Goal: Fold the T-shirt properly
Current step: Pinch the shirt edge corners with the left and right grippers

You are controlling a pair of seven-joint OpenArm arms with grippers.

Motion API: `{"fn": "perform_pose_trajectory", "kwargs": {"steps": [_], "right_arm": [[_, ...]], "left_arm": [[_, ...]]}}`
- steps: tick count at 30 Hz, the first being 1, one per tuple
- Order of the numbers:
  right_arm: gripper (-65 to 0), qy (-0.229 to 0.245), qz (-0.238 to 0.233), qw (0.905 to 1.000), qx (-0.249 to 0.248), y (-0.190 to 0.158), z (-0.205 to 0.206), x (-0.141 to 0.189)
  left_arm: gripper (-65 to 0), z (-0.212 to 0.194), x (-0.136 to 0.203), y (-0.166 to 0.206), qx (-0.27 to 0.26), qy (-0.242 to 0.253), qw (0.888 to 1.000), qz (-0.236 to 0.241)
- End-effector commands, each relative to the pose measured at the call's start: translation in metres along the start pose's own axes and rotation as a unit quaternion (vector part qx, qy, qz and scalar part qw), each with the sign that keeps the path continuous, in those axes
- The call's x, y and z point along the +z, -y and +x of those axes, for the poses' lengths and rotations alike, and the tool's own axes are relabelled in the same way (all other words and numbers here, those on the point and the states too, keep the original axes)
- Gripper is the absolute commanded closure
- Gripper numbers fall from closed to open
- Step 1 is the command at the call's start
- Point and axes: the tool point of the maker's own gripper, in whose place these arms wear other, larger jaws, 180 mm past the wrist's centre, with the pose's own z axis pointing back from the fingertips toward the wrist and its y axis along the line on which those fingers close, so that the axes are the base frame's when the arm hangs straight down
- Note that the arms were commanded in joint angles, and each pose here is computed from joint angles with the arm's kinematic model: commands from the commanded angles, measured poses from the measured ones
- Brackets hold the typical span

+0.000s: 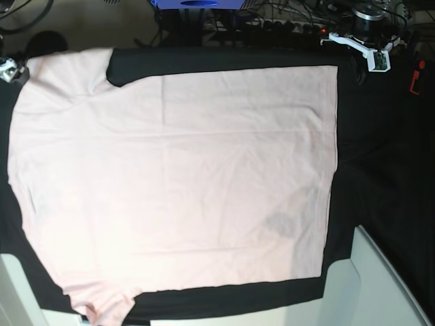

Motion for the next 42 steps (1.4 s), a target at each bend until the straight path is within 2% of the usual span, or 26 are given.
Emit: {"fn": "perform_pose_trajectory", "kwargs": {"steps": [1,19,32,36,40,42], "right_arm": [[-46.9,0.012,-0.003,0.9999,0.007,0.005,0.01,0.005],[-46.3,0.001,0.023,0.9996,-0.017,-0.004,0.008,-0.015],[-45.6,-0.012,0.045,0.9989,0.006,-0.025,0.007,-0.025],[-33.8,-0.011,0.045,0.9989,0.006,-0.026,0.009,-0.026],[-16.4,-0.011,0.046,0.9989,0.006,-0.027,0.009,-0.026],[-4.9,-0.012,0.046,0.9988,0.006,-0.027,0.009,-0.026]], "left_arm": [[-0.5,0.008,0.002,-0.006,-0.005,0.016,1.0,0.006],[-0.5,0.008,0.002,-0.006,-0.005,0.016,1.0,0.006],[-0.5,0.008,0.002,-0.006,-0.005,0.017,1.0,0.006],[-0.5,0.008,0.002,-0.006,-0.002,0.017,1.0,0.007],[-0.5,0.008,0.002,-0.006,0.0,0.017,1.0,0.007],[-0.8,0.008,0.002,-0.006,0.0,0.017,1.0,0.007]]}}
